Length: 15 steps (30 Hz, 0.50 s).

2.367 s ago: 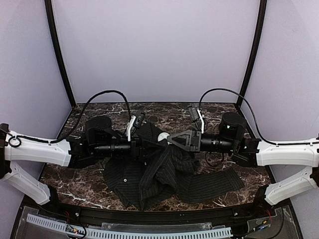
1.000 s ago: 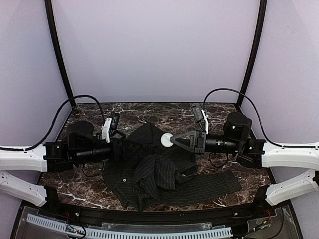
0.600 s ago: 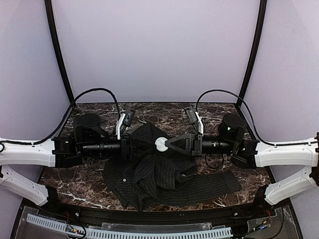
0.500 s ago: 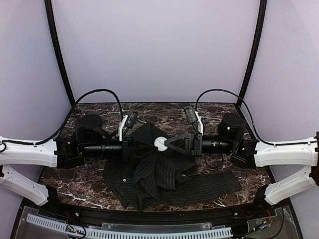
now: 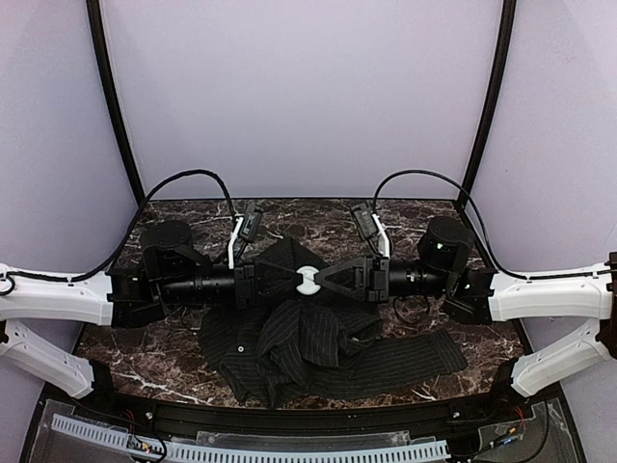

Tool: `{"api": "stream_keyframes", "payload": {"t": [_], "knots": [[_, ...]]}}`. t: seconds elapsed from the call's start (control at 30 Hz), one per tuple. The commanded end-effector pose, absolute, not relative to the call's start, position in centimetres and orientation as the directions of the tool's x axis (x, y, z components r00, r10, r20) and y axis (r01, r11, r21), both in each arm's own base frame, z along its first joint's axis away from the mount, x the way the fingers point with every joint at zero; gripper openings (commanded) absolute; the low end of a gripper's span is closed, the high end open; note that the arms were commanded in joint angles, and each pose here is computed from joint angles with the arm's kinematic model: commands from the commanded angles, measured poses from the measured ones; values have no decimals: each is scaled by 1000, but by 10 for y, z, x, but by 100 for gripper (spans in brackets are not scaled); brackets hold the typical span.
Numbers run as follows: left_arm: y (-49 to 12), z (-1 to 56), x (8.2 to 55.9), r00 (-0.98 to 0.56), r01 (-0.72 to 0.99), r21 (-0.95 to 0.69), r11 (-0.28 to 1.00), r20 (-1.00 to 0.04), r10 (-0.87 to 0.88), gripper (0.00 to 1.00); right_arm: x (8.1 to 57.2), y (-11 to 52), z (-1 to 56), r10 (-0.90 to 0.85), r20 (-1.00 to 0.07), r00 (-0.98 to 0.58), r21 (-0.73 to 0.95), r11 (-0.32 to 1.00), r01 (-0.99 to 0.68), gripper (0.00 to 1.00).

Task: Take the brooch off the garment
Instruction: Pass from the right arm to the left

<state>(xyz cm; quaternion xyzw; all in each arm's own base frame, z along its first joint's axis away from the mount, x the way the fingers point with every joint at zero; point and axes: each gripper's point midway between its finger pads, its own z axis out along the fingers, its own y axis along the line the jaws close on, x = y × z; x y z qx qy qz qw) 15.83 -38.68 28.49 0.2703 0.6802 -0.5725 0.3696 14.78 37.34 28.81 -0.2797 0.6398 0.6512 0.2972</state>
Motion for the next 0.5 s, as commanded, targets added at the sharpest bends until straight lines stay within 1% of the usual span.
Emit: {"api": "stream_keyframes", "payload": {"t": [0.0,0.1,0.2,0.3,0.47], "knots": [[-387,284,155,-581,793,-583,177,-811,-65,2,147,377,297,40,-757,-652,652,-18,-758,3],[-387,284,156,-582,792,-584,176,-810,-69,1,147,377,296,37,-759,-650,650,-11,-760,8],[-387,285,156,-581,792,-584,176,-811,-73,1,148,378,296,31,-765,-643,643,-1,-766,16],[-387,285,157,-581,791,-585,178,-810,-78,1,148,380,293,19,-772,-636,636,19,-772,22],[-387,285,157,-584,790,-588,175,-808,-78,1,148,381,293,19,-775,-631,632,29,-775,24]]}}
